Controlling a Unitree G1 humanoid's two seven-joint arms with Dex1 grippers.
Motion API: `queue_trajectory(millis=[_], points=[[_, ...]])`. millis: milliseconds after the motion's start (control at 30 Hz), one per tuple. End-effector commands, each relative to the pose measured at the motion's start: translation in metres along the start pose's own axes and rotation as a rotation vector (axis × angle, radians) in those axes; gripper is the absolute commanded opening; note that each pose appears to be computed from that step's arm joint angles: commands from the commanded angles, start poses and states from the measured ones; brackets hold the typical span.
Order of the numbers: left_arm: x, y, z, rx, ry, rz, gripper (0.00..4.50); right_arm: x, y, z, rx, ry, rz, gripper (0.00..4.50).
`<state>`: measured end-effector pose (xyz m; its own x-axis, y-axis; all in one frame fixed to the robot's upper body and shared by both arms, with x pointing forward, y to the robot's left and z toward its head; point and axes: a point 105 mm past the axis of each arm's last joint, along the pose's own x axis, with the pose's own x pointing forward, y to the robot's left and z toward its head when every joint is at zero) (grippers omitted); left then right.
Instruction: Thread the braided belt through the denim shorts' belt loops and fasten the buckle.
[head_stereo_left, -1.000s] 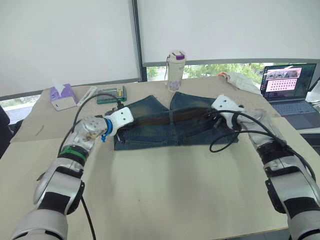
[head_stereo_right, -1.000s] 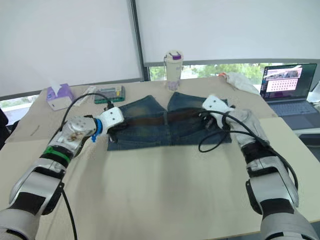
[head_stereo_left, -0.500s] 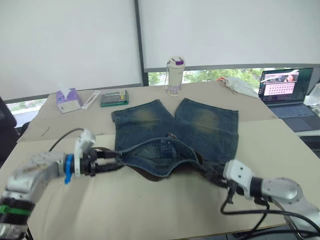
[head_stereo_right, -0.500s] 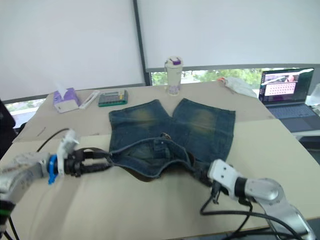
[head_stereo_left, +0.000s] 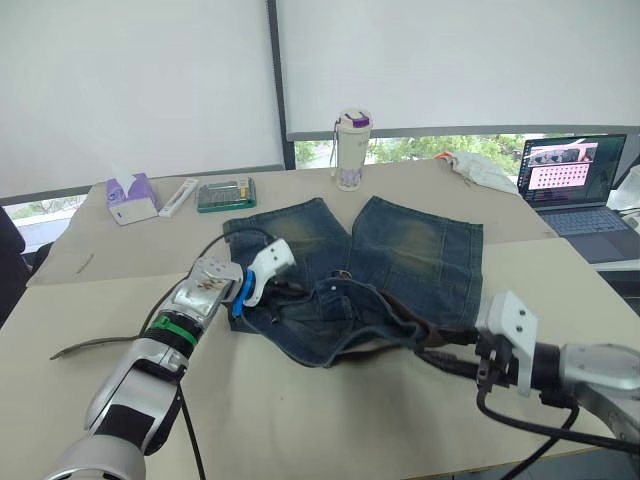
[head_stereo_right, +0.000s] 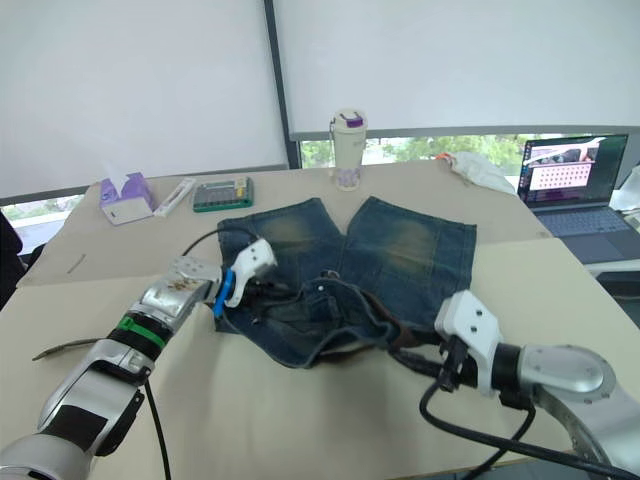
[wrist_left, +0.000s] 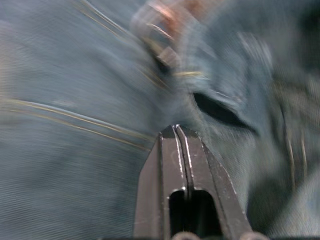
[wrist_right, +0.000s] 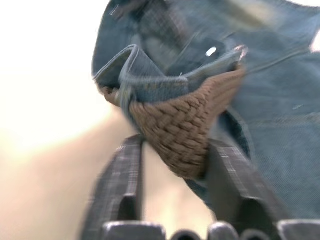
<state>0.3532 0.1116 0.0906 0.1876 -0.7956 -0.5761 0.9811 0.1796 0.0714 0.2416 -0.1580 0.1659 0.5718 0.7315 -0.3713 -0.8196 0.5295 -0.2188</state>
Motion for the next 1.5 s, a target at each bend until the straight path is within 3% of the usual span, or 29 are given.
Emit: queue_trajectory(millis=[33,67,133,233,333,400,433,533,633,700,767,867,933,1000,1067,1133,1200,1267,1400,1500], points=[[-0.012,-0.041,-0.013,0.065,0.041,-0.176,0.00,0.014,-0.016,0.012,-0.021,0.002,-0.039,0.26],[-0.015,-0.046,-0.020,0.070,0.061,-0.172,0.00,0.018,-0.014,0.016,-0.017,-0.006,-0.006,0.01],[-0.020,-0.053,-0.027,0.069,0.076,-0.153,0.00,0.019,-0.005,0.018,-0.022,0.007,0.082,0.01],[-0.031,-0.058,-0.042,0.017,0.080,-0.057,0.00,0.008,0.024,0.018,0.028,0.034,0.333,0.01],[-0.040,-0.059,-0.050,-0.024,0.079,0.030,0.00,-0.004,0.039,-0.026,-0.001,0.226,0.398,0.01],[-0.043,-0.060,-0.055,-0.037,0.077,0.068,0.00,-0.004,0.042,-0.040,-0.033,0.233,0.380,0.01],[-0.043,-0.059,-0.054,-0.044,0.052,0.090,0.00,-0.004,0.047,-0.047,-0.046,0.237,0.379,0.49],[-0.047,-0.061,-0.030,-0.185,-0.155,0.110,0.00,-0.009,0.055,-0.070,-0.126,0.302,0.368,1.66],[-0.074,-0.068,0.016,-0.337,-0.436,0.003,0.00,-0.015,0.057,-0.078,-0.215,0.330,0.351,2.68],[-0.099,-0.068,0.045,-0.420,-0.588,-0.088,0.00,-0.025,0.068,-0.080,-0.201,0.336,0.396,2.68],[-0.106,-0.061,0.062,-0.418,-0.624,-0.125,0.00,-0.029,0.076,-0.070,-0.140,0.282,0.398,2.68],[-0.095,-0.040,0.078,-0.415,-0.618,-0.099,0.00,-0.033,0.077,-0.064,-0.140,0.258,0.368,2.68],[-0.078,-0.036,0.082,-0.358,-0.546,-0.103,0.00,-0.034,0.076,-0.059,-0.129,0.242,0.344,2.68],[-0.054,-0.017,0.076,-0.313,-0.454,0.001,0.00,-0.033,0.074,-0.049,-0.103,0.186,0.308,2.68],[-0.027,-0.001,0.058,-0.249,-0.293,0.088,0.00,-0.031,0.069,-0.030,-0.078,0.093,0.261,2.68],[-0.005,-0.016,0.025,-0.125,-0.085,-0.001,0.00,-0.032,0.062,0.001,-0.040,-0.048,0.223,2.68],[-0.001,-0.042,-0.005,-0.039,0.057,-0.150,0.00,-0.031,0.047,0.017,-0.055,-0.087,0.153,2.68],[-0.003,-0.058,-0.011,-0.057,0.061,-0.224,0.00,-0.024,0.032,0.019,-0.056,-0.070,0.087,2.68],[-0.007,-0.070,-0.018,-0.068,0.047,-0.223,0.00,0.004,0.016,0.012,-0.074,-0.027,0.041,2.68],[-0.014,-0.069,-0.009,-0.110,-0.077,-0.122,0.00,0.042,0.017,-0.009,-0.138,0.055,0.093,2.68]])
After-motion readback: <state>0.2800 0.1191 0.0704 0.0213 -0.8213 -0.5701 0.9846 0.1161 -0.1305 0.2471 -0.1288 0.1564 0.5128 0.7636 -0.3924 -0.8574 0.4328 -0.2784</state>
